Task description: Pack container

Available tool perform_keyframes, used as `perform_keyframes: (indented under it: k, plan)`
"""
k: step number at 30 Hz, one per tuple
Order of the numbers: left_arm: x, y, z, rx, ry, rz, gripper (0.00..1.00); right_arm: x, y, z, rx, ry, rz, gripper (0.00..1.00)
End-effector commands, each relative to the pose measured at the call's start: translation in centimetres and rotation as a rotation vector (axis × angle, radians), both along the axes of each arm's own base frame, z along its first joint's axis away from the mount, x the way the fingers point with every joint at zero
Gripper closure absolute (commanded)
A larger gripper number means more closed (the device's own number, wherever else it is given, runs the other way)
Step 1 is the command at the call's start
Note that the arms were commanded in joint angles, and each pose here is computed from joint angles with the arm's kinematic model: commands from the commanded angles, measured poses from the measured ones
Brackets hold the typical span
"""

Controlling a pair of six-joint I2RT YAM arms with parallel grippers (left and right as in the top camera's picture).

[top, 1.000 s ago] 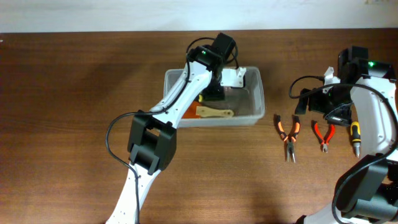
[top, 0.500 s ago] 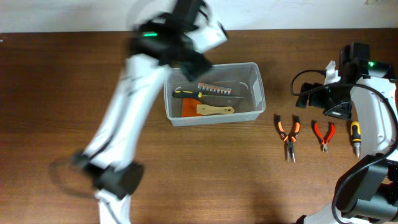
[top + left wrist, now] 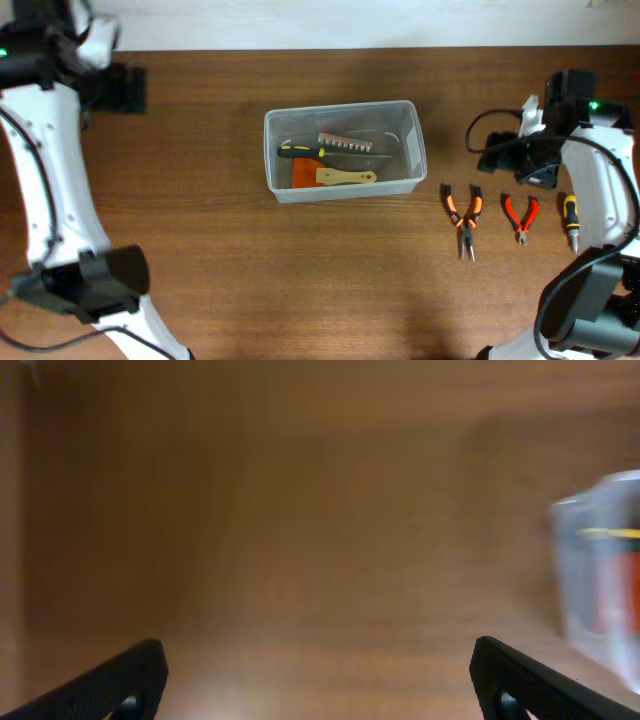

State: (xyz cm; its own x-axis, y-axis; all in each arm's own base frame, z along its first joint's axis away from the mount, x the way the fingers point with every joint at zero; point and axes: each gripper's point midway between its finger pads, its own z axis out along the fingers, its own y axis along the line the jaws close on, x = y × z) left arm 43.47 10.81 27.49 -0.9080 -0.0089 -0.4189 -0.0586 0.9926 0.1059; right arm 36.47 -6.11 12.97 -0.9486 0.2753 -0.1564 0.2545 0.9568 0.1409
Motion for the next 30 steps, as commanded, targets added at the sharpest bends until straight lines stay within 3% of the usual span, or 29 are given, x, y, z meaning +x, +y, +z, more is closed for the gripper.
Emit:
perform_keyframes:
  k: [1,7,13,16,27,30]
  plan:
    - [-1.2,3.2,-2.6,-0.061,0.066,0.176,0.01,-2.2,-0.3,-3.0,-0.020,0.090,-0.013,0.21]
    - [-2.7,6.0,-5.7,-0.086,0.147,0.248,0.01,-4.9,0.4,-8.0,0.000,0.160,-0.012,0.34]
    - [-2.7,6.9,-6.1,-0.084,0.138,0.265,0.01,-4.4,0.3,-9.8,0.000,0.126,-0.115,0.42]
    - [-2.7,6.9,-6.1,-0.084,0.138,0.265,0.01,-3.9,0.2,-10.3,0.011,0.110,-0.190,0.42]
    - [-2.7,6.9,-6.1,-0.084,0.138,0.265,0.01,-4.7,0.9,-14.5,0.057,0.222,-0.188,0.42]
    - [-2.7,6.9,-6.1,-0.084,0.138,0.265,0.01,-5.2,1.1,-15.5,0.066,0.257,-0.187,0.68]
